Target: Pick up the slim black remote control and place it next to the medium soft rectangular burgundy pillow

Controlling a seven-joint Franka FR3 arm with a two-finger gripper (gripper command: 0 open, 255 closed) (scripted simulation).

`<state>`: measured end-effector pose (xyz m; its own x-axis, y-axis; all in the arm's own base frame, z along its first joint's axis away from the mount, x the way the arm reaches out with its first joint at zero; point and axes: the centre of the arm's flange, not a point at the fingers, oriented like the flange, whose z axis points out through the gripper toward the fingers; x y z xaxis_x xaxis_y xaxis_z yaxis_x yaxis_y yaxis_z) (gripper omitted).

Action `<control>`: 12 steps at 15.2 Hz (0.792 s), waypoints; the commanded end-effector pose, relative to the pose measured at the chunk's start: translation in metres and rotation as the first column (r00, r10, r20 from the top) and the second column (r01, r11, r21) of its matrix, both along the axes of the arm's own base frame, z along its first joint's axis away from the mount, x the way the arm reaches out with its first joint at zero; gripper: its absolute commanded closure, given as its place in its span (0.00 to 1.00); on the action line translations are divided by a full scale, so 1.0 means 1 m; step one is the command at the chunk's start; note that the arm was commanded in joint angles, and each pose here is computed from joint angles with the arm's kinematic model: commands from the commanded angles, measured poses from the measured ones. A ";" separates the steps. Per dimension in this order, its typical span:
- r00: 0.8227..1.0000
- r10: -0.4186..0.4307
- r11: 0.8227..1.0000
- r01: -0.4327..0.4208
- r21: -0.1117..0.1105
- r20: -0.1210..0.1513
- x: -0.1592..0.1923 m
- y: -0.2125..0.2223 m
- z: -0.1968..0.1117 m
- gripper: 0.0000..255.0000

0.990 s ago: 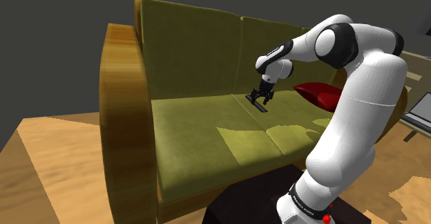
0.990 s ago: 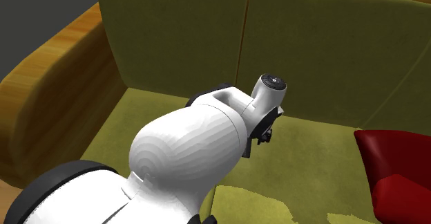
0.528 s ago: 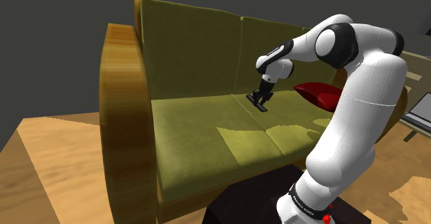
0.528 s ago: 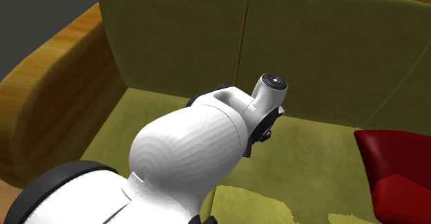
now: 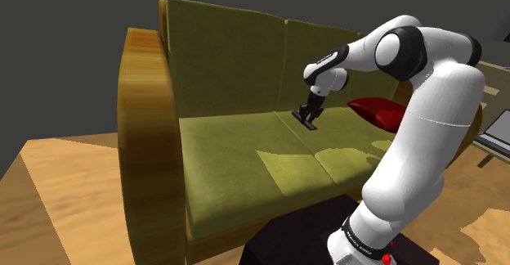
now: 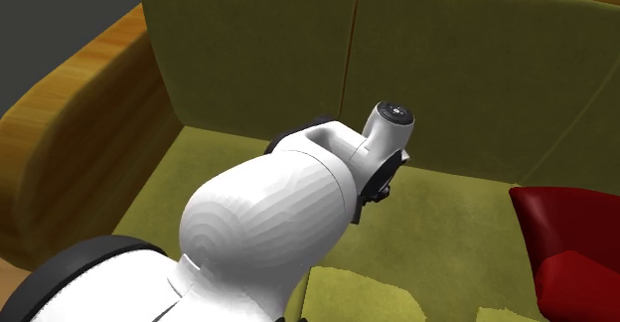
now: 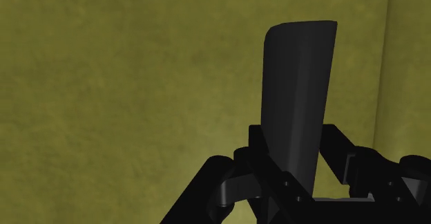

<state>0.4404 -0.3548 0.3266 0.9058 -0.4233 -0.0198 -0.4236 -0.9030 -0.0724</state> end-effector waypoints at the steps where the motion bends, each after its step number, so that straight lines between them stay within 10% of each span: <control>1: 1.000 0.000 1.000 0.000 0.000 0.000 0.000 0.000 0.009 1.00; 12: 1.000 0.000 1.000 0.000 0.000 0.000 0.000 0.000 0.068 1.00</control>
<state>0.4404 -0.3546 0.3893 0.9059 -0.4230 -0.0202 -0.4233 -0.9031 -0.0725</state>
